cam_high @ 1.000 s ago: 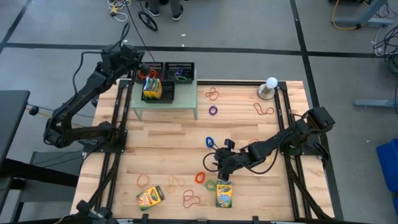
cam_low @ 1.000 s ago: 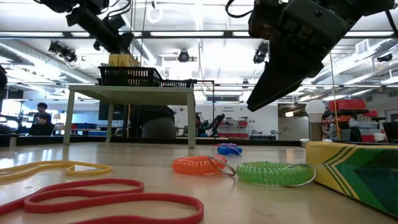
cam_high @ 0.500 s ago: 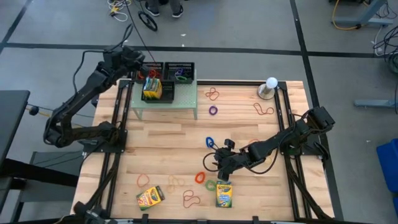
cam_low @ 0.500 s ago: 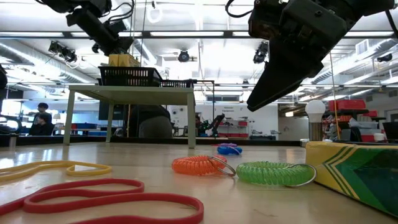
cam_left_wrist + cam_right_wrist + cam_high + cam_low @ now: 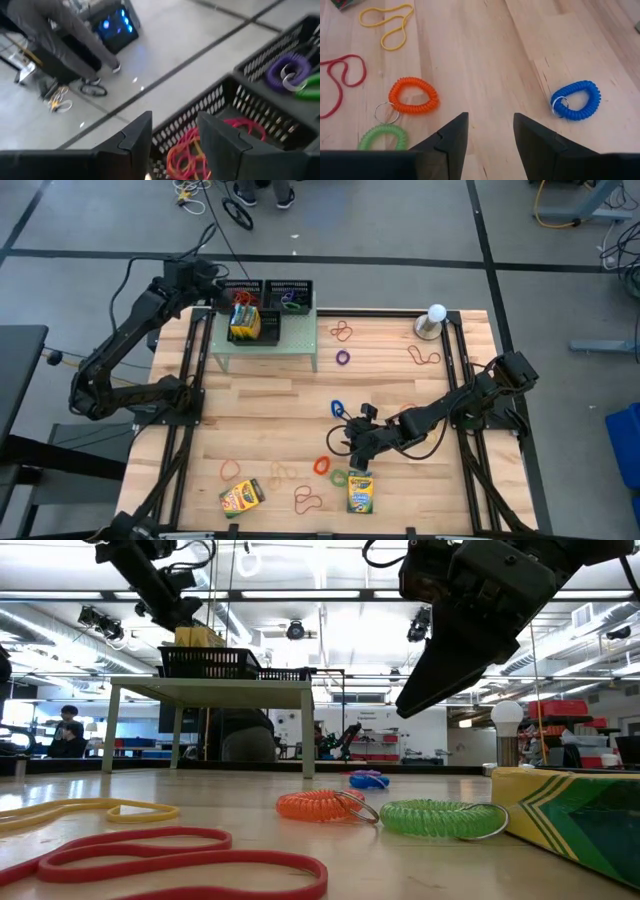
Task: Pick & Place Office Desk Supplies
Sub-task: Adjust the bottom black bin on the shelf
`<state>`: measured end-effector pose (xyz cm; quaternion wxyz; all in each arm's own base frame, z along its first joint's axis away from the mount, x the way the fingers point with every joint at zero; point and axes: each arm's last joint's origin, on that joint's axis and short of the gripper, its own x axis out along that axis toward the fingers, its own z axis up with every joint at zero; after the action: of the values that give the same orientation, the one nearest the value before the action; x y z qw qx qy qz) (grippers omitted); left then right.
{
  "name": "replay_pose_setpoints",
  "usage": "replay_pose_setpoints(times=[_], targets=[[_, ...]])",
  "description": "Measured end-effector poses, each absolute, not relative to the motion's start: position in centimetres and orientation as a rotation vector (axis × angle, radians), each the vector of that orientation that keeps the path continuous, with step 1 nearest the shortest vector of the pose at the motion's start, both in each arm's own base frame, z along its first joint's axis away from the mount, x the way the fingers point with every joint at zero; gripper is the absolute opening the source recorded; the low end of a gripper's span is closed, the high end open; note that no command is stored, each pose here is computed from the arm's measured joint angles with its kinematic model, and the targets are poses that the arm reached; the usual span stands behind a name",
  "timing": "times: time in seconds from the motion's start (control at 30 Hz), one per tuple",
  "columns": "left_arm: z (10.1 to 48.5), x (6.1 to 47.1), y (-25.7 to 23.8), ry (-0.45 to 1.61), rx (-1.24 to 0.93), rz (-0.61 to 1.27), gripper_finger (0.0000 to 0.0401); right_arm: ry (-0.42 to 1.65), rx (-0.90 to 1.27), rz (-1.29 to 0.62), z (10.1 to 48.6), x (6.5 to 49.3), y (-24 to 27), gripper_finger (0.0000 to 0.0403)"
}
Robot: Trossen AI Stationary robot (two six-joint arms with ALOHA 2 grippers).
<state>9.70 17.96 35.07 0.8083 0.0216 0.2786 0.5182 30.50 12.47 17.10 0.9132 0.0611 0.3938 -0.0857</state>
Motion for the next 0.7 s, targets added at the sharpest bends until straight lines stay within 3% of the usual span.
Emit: replay_pose_setpoints(times=[0.2, 0.3, 0.5, 0.7], targets=[[35.8, 9.1, 17.1, 0.589, 0.091, 1.152, 0.0191, 0.809, 0.124, -0.181, 17.1, 30.5, 12.5, 0.0167], [36.7, 8.5, 15.4, 0.534, 0.110, 1.128, 0.0182, 0.800, 0.104, -0.201, 17.1, 30.5, 12.4, 0.0166], [37.5, 7.7, 10.6, 0.425, 0.047, 0.919, 0.0105, 0.804, 0.029, -0.240, 17.0, 30.6, 11.6, 0.0136], [34.7, 9.6, 7.4, 0.365, -0.019, 0.548, 0.0024, 0.759, 0.026, -0.293, 16.9, 31.2, 10.2, 0.0057]])
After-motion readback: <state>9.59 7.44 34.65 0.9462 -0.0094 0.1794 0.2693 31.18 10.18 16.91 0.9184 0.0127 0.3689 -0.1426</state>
